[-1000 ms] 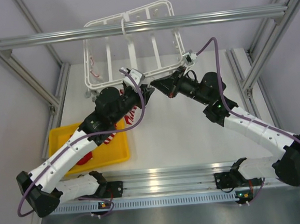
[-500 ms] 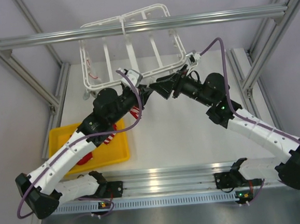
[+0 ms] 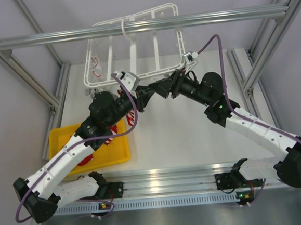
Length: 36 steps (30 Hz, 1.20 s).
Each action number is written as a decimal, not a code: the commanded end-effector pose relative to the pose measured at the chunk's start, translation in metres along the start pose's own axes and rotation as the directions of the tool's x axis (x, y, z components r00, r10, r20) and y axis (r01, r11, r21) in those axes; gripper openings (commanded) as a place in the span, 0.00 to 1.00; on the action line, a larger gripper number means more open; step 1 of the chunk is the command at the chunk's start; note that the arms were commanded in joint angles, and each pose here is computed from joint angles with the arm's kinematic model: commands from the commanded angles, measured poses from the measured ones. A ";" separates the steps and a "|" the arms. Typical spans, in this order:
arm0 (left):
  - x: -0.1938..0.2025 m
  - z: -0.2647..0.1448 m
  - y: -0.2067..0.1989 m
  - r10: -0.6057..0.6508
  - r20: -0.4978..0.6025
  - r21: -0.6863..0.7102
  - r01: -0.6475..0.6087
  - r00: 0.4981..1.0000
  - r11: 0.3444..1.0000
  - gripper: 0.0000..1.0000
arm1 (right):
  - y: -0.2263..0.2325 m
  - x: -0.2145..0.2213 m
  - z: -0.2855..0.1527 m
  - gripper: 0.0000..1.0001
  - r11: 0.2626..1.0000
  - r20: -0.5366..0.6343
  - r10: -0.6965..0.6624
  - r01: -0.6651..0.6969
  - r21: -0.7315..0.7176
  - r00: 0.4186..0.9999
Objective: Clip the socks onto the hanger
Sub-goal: Open the clamp at the hanger.
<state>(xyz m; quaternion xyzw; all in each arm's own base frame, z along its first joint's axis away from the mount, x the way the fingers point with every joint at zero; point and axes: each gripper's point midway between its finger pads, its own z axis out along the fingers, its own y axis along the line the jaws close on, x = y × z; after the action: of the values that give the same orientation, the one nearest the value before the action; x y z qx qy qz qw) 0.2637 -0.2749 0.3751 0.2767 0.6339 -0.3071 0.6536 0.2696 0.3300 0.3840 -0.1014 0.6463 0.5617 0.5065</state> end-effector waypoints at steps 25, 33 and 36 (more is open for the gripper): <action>0.012 -0.013 -0.013 0.094 0.004 0.088 -0.093 0.996 0.992 0.37 | 0.028 -0.033 0.007 0.00 0.996 0.082 0.019 -0.012 -0.088 0.996; 0.002 -0.020 -0.006 0.096 0.024 0.039 -0.096 0.995 0.995 0.56 | 0.026 -0.029 0.004 0.00 0.995 0.069 0.021 -0.014 -0.098 0.997; -0.004 -0.017 -0.004 0.096 0.041 0.029 -0.097 0.995 0.995 0.56 | 0.032 -0.027 0.003 0.00 0.992 0.060 0.024 -0.017 -0.127 0.998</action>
<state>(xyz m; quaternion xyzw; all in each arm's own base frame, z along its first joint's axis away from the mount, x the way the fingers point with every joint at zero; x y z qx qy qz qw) 0.2504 -0.2655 0.3607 0.3169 0.6212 -0.2874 0.6566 0.2689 0.3338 0.3971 -0.0910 0.6303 0.5896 0.4968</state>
